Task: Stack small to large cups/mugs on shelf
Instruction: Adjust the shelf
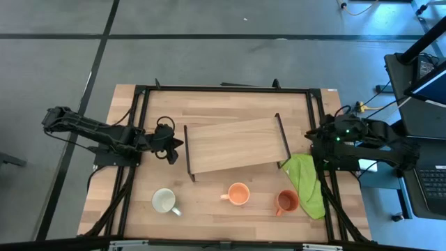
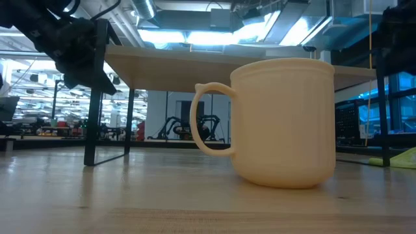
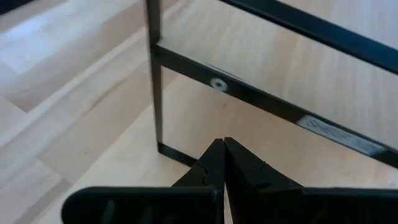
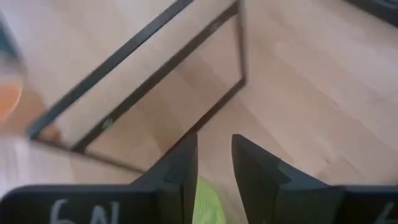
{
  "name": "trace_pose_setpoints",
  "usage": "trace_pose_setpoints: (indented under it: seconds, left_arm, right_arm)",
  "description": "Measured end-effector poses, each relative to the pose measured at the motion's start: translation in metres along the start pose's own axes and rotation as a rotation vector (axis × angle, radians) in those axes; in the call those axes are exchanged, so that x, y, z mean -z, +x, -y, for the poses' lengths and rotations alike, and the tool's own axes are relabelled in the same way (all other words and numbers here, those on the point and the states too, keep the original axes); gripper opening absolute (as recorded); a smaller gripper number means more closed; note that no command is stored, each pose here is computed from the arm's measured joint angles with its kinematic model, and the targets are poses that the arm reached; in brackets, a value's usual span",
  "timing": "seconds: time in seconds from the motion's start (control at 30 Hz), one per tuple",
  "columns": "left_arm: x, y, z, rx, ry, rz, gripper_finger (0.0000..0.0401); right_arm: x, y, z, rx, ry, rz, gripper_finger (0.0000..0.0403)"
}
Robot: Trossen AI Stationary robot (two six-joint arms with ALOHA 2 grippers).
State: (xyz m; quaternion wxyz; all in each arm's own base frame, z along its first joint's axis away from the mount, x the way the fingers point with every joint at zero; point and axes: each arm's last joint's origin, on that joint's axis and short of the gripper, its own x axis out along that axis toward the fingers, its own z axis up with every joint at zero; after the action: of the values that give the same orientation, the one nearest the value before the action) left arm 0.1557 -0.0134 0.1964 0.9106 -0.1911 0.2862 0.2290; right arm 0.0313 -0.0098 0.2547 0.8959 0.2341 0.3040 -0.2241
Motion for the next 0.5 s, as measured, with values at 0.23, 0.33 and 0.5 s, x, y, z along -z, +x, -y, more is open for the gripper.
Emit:
trace_pose_setpoints:
  seconds: [0.23, 0.33, 0.5]
  left_arm:
    - [0.005, 0.012, -0.01, 0.03, -0.016, 0.025, 0.0]
    - [0.013, 0.021, -0.018, 0.042, -0.044, 0.025, 0.0]
    - [0.02, 0.028, -0.027, 0.068, -0.062, 0.041, 0.0]
  right_arm:
    - [-0.007, 0.008, -0.007, -0.136, 0.171, 0.041, 0.01]
    - [-0.001, 0.027, -0.009, -0.172, 0.218, -0.011, 0.01]
    - [0.006, 0.06, -0.01, -0.196, 0.255, -0.069, 0.01]
